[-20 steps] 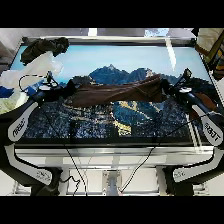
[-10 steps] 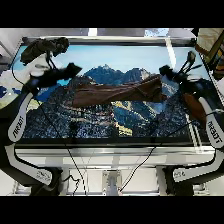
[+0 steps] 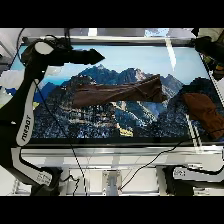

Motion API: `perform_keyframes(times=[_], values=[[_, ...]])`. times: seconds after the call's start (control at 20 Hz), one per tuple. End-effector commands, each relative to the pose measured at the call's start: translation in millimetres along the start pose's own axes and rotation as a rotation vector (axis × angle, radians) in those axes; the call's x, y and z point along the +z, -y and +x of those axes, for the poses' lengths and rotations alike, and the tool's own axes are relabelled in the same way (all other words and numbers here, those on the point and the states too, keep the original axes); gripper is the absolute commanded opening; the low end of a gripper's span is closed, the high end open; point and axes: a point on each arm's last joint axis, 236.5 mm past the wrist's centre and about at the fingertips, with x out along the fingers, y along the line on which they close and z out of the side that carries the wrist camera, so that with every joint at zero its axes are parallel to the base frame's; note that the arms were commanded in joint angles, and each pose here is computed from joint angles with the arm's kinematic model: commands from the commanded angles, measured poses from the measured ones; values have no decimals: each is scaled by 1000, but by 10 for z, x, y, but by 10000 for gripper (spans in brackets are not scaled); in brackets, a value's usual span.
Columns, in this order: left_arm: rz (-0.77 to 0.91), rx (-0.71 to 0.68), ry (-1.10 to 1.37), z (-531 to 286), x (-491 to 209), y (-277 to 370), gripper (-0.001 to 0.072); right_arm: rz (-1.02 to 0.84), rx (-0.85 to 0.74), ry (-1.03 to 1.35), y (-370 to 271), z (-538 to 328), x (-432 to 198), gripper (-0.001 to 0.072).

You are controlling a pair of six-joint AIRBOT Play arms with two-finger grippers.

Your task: Fold the shirts.

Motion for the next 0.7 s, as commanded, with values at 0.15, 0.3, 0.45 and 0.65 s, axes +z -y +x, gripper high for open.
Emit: perform_keyframes(times=[0.15,0.3,0.45,0.65], values=[[-172,94,-139,538,-513,-335,490,122,-26,-401,463,-104,-1196,544],[-245,128,-138,837,-702,-630,479,182,1,-476,505,210,-1625,562],[-352,171,-128,1067,-873,-892,479,259,27,-509,476,590,-1989,569],[-420,178,-172,1267,-1137,-963,466,352,69,-580,351,968,-2534,571]])
